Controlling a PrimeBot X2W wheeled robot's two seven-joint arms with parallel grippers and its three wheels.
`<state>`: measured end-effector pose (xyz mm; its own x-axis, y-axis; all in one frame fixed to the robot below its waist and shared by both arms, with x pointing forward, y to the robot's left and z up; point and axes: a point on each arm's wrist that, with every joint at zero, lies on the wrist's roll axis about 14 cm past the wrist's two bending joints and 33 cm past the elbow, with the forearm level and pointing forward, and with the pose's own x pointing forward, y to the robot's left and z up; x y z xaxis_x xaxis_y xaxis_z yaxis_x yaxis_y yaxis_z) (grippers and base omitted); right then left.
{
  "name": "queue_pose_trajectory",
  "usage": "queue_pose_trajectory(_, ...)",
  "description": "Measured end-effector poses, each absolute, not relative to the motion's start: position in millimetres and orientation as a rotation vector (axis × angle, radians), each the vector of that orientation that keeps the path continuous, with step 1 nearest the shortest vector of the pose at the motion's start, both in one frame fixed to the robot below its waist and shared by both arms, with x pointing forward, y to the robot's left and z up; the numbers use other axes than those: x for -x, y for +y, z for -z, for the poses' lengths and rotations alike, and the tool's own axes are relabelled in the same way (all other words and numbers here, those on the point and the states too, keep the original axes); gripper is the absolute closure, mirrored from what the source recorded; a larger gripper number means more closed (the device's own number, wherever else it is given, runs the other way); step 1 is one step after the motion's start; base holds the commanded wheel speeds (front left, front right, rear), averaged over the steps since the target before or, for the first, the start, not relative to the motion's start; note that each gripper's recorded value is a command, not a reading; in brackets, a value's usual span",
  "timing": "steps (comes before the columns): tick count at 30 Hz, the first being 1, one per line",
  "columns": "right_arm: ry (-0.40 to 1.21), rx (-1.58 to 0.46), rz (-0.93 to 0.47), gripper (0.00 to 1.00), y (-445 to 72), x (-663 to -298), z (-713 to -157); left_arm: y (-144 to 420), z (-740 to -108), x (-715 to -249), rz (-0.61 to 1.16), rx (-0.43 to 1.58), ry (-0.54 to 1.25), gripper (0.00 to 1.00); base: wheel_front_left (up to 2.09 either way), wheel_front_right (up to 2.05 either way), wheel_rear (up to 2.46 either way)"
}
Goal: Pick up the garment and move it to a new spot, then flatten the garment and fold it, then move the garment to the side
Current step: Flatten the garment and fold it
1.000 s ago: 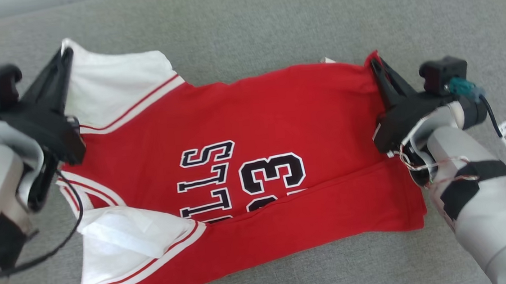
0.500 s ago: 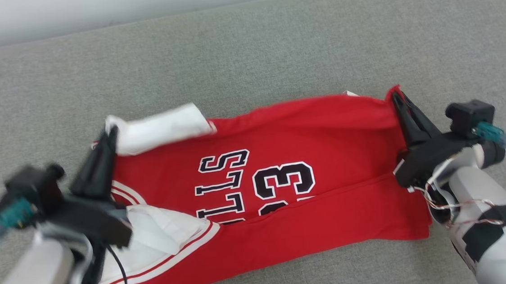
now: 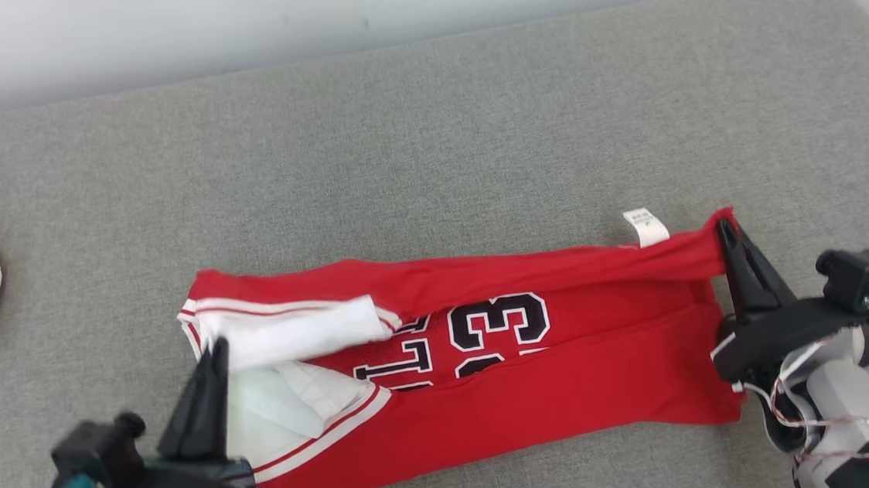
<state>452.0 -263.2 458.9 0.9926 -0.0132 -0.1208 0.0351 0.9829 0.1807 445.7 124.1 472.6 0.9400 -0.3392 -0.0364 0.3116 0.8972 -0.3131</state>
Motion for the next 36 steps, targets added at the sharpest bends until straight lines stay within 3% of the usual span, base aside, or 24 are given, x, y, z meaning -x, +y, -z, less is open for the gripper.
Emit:
queue_pose_trajectory(4,0.131,-0.195,0.025,1.0,-260.9,-439.1,-453.7,126.4,-455.8,-429.4,0.312,0.306,0.133,1.0,0.0,0.0,0.0)
queue_pose_trajectory(5,0.134,-0.198,0.026,0.88,-260.5,-436.8,-452.7,127.3,-452.9,-426.9,0.304,0.309,0.14,1.0,0.0,0.0,0.0)
queue_pose_trajectory(6,0.133,-0.201,0.027,0.6,-260.7,-435.3,-452.8,127.5,-451.4,-425.3,0.297,0.317,0.143,1.0,0.0,0.0,0.0)
queue_pose_trajectory(7,0.13,-0.203,0.027,0.0,-260.5,-434.3,-453.6,128.8,-450.1,-424.8,0.283,0.326,0.145,1.0,0.0,0.0,0.0)
queue_pose_trajectory(8,0.128,-0.205,0.028,0.0,-260.3,-433.2,-454.0,130.2,-447.5,-423.2,0.275,0.317,0.15,0.56,0.0,0.0,0.0)
queue_pose_trajectory(9,0.127,-0.207,0.028,0.0,-260.3,-431.8,-454.2,131.2,-445.1,-421.0,0.275,0.294,0.154,0.0,0.0,0.0,0.0)
queue_pose_trajectory(20,0.095,-0.206,0.024,0.0,-262.9,-417.1,-465.5,166.0,-483.2,-414.9,0.134,0.215,-0.003,0.0,0.0,0.0,0.0)
queue_pose_trajectory(36,0.267,-0.182,0.061,0.0,-266.1,-416.3,-427.5,219.0,-505.5,-378.9,-0.065,0.059,-0.087,0.0,0.0,0.0,0.0)
